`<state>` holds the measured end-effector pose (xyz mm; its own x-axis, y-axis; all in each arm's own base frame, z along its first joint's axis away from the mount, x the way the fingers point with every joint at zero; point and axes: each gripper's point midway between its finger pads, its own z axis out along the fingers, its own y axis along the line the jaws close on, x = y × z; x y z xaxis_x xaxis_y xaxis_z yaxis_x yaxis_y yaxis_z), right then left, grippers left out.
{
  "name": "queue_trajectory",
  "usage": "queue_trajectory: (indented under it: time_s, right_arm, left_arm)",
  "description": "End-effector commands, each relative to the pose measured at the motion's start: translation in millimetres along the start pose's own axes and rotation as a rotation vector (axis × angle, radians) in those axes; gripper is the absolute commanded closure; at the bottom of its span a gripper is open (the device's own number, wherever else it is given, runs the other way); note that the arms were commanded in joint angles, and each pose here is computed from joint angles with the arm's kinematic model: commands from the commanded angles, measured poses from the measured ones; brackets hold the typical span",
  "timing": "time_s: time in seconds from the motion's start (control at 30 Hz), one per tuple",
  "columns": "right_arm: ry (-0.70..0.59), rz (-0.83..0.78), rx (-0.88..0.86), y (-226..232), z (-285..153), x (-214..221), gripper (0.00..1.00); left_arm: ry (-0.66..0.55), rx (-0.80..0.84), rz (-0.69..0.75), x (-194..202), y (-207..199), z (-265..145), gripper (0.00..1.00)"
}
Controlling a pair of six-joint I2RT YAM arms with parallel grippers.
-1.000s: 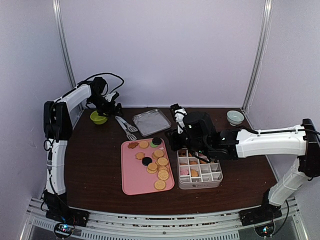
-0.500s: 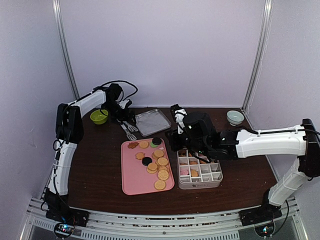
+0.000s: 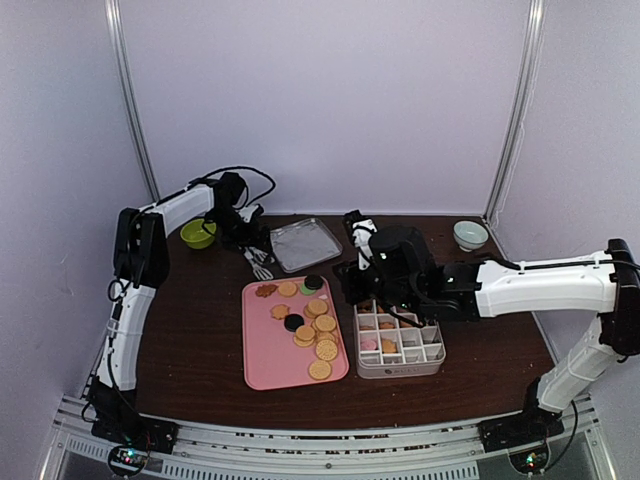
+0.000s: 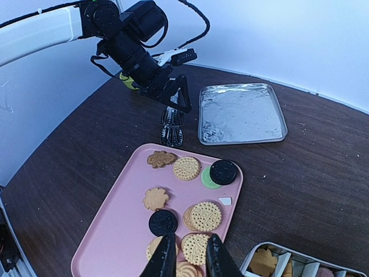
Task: Pack the cookies
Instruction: Pick up the clamp at the center of the board.
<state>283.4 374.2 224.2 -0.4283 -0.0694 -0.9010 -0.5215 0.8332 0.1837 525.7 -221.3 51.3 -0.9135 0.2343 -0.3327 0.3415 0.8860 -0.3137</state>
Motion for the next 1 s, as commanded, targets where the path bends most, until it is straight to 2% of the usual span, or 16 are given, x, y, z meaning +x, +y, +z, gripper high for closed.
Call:
queue_trajectory:
  time_s: [0.0, 0.17, 0.4, 0.57, 0.77, 0.97]
  right_arm:
    - [-0.027, 0.026, 0.014, -3.9, -9.4, -6.4, 0.8]
    - [-0.025, 0.024, 0.014, -3.7, -8.7, -5.8, 0.81]
    - [-0.025, 0.025, 0.014, -3.9, -8.6, -4.8, 0.82]
    - [-0.02, 0.025, 0.018, -3.7, -6.1, -2.5, 0.82]
    - [-0.018, 0.027, 0.019, -3.8, -5.1, -1.6, 0.82]
    - [-0.015, 0.03, 0.018, -3.7, -4.2, -0.4, 0.82]
  left_arm:
    - [-0.035, 0.048, 0.016, -10.4, -8.2, 5.8, 0.03]
    - [-0.042, 0.05, 0.025, -12.2, -4.4, 4.5, 0.17]
    - [-0.067, -0.015, 0.011, -18.6, 26.7, -8.5, 0.28]
    - [-0.09, -0.04, 0.002, -23.9, 44.7, -19.5, 0.44]
    - [-0.093, -0.012, -0.005, -24.1, 47.8, -18.6, 0.5]
    - [-0.093, 0.094, -0.006, -23.4, 30.3, -18.1, 0.5]
